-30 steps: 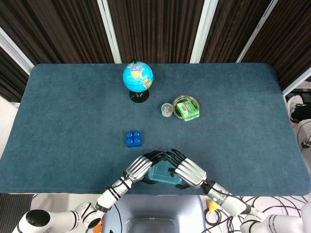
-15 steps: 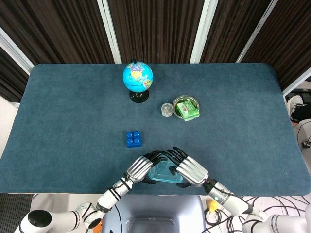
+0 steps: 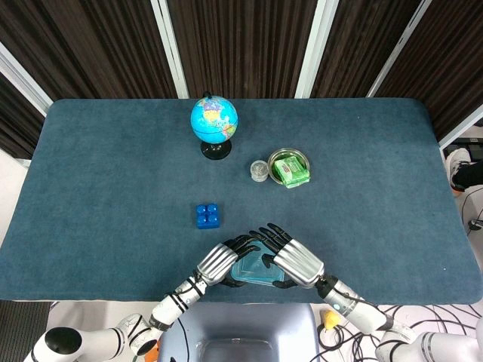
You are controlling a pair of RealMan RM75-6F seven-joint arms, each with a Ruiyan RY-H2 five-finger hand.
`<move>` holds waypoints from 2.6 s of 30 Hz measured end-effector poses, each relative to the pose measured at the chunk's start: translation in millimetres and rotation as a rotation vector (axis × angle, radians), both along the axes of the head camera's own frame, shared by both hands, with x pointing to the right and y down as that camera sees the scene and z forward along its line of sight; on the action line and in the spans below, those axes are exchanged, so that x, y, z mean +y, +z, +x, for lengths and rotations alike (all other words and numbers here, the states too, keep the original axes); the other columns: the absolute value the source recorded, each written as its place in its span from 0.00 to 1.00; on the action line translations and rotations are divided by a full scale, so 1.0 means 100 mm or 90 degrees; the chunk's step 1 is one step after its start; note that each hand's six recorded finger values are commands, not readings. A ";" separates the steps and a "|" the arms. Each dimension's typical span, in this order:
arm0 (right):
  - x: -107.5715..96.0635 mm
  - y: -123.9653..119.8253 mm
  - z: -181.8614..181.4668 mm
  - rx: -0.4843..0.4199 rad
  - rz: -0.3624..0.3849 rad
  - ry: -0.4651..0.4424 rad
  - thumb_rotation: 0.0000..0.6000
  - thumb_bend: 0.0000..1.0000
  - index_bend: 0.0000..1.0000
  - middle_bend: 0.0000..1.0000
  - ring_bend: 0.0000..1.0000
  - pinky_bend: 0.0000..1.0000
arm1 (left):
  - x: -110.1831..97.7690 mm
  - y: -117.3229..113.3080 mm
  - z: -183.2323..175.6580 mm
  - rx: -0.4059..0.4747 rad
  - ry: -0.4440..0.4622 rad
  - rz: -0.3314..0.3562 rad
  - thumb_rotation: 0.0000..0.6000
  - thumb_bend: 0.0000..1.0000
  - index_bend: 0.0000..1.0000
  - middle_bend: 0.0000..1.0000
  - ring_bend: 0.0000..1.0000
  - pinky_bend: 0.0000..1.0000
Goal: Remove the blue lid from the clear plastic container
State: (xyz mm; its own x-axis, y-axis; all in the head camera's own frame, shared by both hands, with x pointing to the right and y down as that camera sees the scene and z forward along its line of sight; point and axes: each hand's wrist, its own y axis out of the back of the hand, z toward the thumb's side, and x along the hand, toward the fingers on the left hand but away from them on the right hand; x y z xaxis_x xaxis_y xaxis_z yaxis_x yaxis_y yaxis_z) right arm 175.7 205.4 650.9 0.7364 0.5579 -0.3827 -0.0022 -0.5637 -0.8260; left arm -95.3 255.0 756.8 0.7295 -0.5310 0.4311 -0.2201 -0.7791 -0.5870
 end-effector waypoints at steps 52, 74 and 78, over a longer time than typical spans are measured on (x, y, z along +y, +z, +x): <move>0.05 0.14 -0.11 -0.035 0.134 -0.032 1.00 0.92 0.77 0.16 0.00 0.04 | -0.09 -0.21 -0.14 0.055 -0.035 0.008 1.00 0.26 0.49 0.49 0.29 0.37; 0.02 0.04 -0.03 -0.075 0.146 -0.018 1.00 0.97 0.76 0.16 0.01 0.06 | -0.22 -0.29 -0.25 0.081 -0.088 0.044 1.00 0.28 0.00 0.00 0.00 0.04; 0.00 0.04 0.00 -0.073 0.149 -0.014 1.00 0.97 0.76 0.16 0.01 0.06 | -0.28 -0.26 -0.32 0.064 -0.104 0.037 1.00 0.27 0.00 0.00 0.00 0.03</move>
State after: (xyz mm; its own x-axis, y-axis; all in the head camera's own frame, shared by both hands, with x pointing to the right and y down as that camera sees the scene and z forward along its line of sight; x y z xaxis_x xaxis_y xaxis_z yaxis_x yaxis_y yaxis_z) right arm 175.8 205.3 655.0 0.7807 0.6044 -0.1589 0.0885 -0.3586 -0.9293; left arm -126.9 227.1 730.8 0.6698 -0.6673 0.3257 -0.3999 -0.6937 -0.5991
